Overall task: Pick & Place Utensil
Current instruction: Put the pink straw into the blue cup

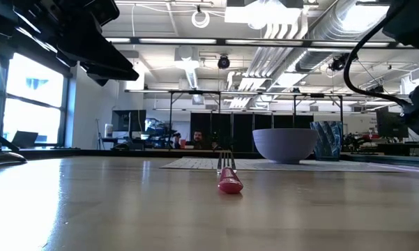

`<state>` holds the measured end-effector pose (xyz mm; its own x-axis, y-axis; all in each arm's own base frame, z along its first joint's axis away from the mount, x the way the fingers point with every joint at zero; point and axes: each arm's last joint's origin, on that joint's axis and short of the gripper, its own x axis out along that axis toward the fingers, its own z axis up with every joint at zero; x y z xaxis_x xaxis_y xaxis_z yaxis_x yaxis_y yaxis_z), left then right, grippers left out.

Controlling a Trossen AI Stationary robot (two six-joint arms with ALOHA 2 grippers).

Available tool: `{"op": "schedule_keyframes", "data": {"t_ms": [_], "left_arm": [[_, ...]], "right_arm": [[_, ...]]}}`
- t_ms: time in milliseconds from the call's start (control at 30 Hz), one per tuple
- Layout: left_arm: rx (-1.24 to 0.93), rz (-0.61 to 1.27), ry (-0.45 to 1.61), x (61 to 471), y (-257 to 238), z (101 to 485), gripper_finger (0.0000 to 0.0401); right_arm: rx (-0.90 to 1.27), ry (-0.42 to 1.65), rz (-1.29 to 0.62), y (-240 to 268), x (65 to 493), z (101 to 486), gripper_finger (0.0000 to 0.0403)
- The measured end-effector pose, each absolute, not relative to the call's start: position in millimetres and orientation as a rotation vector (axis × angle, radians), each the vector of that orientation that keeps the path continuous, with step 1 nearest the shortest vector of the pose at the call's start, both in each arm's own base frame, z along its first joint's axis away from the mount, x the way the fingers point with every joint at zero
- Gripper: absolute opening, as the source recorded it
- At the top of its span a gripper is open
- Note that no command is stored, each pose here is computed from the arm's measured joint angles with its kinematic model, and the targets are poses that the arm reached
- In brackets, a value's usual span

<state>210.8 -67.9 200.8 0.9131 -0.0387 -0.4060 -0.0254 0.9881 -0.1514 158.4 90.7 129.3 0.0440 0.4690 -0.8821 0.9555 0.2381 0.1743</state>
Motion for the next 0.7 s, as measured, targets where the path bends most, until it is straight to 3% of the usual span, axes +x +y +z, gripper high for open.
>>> {"op": "schedule_keyframes", "data": {"t_ms": [200,500,700], "left_arm": [[-0.155,-0.007,0.42,210.8,-67.9,200.8,0.0129],[-0.155,-0.007,0.42,210.8,-67.9,200.8,0.0129],[-0.155,-0.007,0.42,210.8,-67.8,200.8,0.0129]], "right_arm": [[1.347,1.5,-0.662,82.1,162.9,128.5,0.0115],[1.317,1.445,-0.723,60.9,167.2,128.1,0.0118],[1.146,1.426,-0.832,51.8,171.0,146.9,0.0119]]}}
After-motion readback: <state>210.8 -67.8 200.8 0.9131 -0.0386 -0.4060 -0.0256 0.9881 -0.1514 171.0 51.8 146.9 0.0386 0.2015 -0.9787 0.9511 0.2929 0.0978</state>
